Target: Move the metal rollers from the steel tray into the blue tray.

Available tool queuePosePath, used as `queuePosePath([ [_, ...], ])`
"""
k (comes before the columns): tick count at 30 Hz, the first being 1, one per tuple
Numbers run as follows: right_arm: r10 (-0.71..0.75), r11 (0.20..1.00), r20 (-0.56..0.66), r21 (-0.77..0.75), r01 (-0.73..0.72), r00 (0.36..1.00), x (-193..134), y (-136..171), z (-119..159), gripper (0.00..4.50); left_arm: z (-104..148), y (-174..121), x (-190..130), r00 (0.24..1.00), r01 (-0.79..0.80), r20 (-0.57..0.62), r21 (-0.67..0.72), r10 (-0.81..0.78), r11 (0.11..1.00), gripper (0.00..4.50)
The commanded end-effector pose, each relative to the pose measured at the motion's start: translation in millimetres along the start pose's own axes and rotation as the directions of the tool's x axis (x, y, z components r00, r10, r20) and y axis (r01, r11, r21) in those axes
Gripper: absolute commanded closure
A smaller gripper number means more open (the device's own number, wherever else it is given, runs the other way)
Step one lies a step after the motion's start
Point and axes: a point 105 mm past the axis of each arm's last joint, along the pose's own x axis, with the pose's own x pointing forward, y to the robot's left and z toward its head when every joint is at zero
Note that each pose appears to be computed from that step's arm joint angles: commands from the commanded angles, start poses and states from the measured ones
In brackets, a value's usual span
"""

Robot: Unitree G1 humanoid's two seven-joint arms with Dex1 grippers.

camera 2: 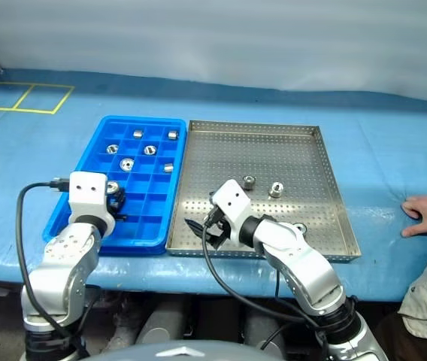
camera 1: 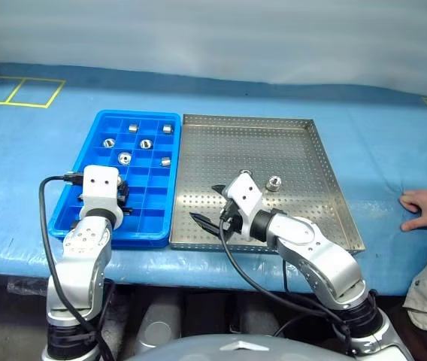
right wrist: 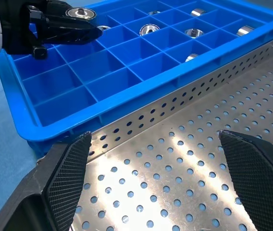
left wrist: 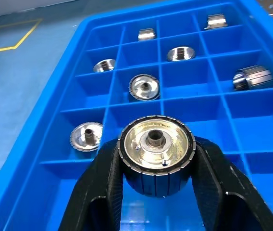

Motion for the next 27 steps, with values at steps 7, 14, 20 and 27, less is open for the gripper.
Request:
queuePosePath([
  [7, -0.013, 1.000, 0.047, -0.010, 0.013, 0.999, -3.3, 2.1, 9.7, 0.00, -2.1, 3.9, -1.1, 0.999, -0.022, -0.024, -0.035, 0.021, 0.999, 1.75],
  [14, -0.082, 0.997, 0.044, 0.005, 0.082, 0.996, -12.4, -4.7, 8.1, 0.00, 40.3, -20.8, 7.4, 0.985, 0.134, 0.112, -0.028, -0.130, 0.991, 0.17],
  [20, -0.204, 0.979, 0.025, 0.024, 0.203, 0.979, -31.6, -19.3, 1.5, 0.00, 81.6, -68.8, 23.7, 0.900, 0.395, 0.211, -0.024, -0.382, 0.918, 0.17],
  [27, -0.347, 0.937, 0.001, 0.048, 0.346, 0.938, -54.7, -30.5, -5.6, 0.00, 121.3, -132.3, 41.6, 0.774, 0.608, 0.260, -0.047, -0.578, 0.793, 0.17],
])
